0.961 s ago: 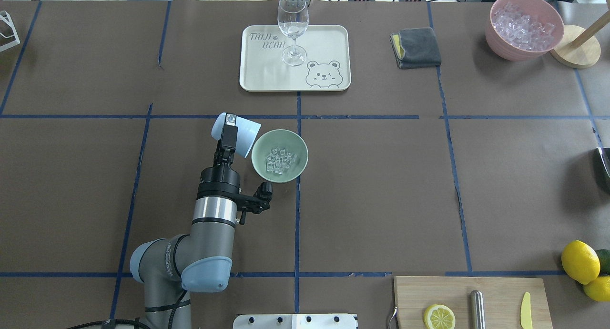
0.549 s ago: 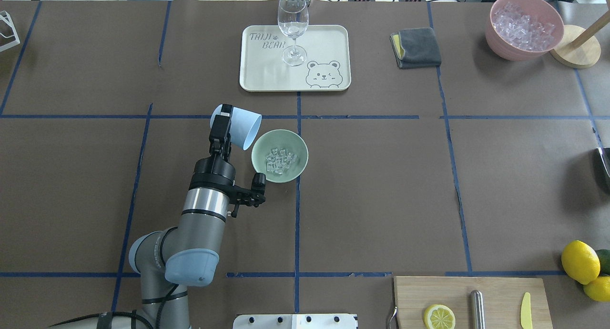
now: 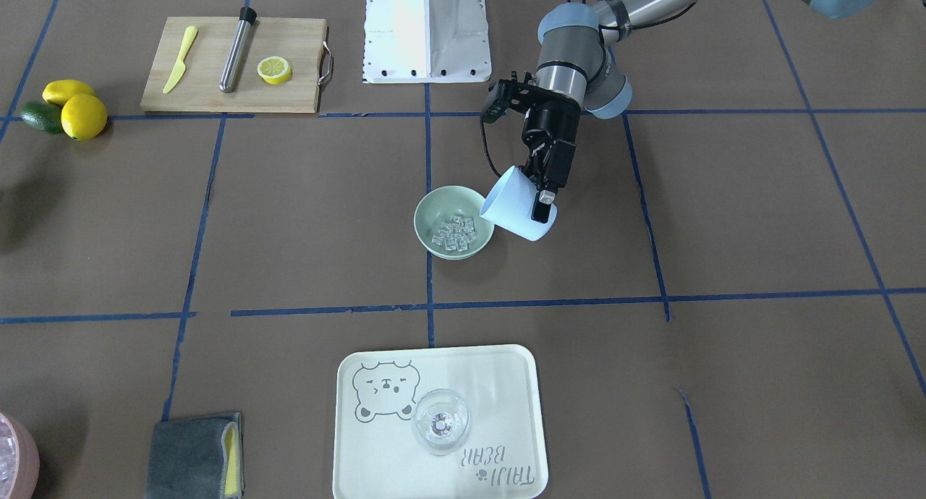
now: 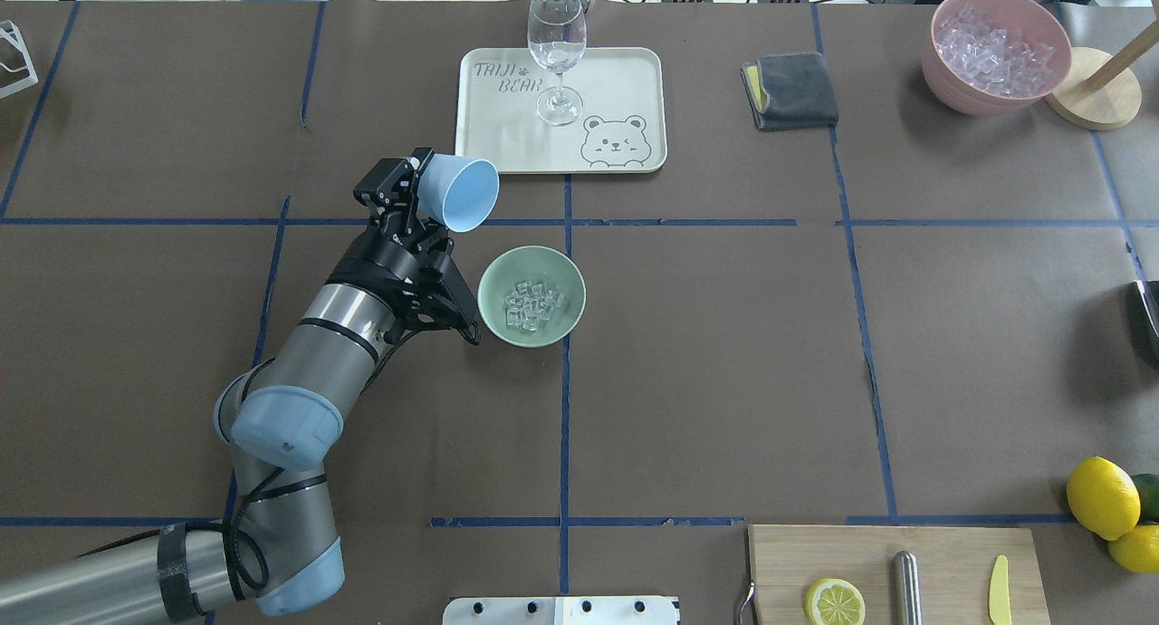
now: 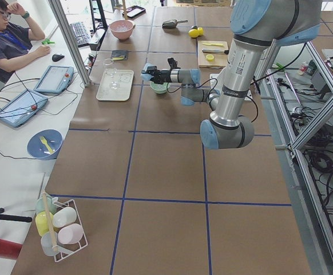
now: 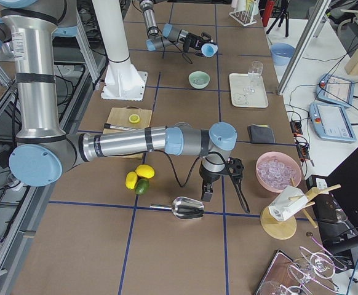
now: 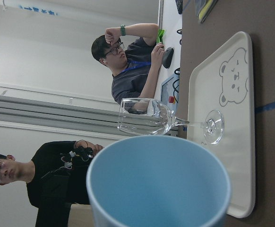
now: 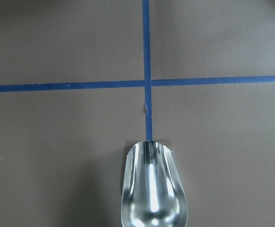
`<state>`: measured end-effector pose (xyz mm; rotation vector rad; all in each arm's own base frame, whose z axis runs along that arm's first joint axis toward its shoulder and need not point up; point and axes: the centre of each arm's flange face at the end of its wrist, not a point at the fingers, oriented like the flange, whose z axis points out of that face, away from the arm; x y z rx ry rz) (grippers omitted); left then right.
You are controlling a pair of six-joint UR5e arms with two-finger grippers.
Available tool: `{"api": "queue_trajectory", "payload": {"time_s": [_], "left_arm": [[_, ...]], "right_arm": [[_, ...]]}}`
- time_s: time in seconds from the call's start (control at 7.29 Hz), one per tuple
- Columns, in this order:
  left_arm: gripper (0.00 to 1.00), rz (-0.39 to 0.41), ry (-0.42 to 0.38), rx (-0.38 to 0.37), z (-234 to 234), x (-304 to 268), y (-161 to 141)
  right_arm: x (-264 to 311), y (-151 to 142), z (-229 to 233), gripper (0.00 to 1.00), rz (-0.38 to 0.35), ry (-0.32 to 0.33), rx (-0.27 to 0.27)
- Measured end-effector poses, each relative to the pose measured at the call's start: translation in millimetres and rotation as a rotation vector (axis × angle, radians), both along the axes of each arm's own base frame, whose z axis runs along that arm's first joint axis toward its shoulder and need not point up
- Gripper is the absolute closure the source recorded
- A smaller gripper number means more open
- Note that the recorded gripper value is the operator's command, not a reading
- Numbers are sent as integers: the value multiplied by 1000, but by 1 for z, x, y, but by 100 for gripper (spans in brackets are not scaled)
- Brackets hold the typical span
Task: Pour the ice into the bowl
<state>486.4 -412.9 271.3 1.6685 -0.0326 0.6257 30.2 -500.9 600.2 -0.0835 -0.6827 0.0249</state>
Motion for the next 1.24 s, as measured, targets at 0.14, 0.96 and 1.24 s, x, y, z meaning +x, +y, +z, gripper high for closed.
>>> {"api": "queue_trajectory", "payload": {"time_s": [0.14,0.96,1.24], "left_arm": [[100,67,135,-43,-1,-12,-12],[100,130,726,-444,112,-103,-15],[100,89,867,-563,174,-138,3]], "right_arm": [[0,0,0,0,1,1,0],[0,1,2,0,0,2,-5],[0,0,1,0,0,1,-1]]}}
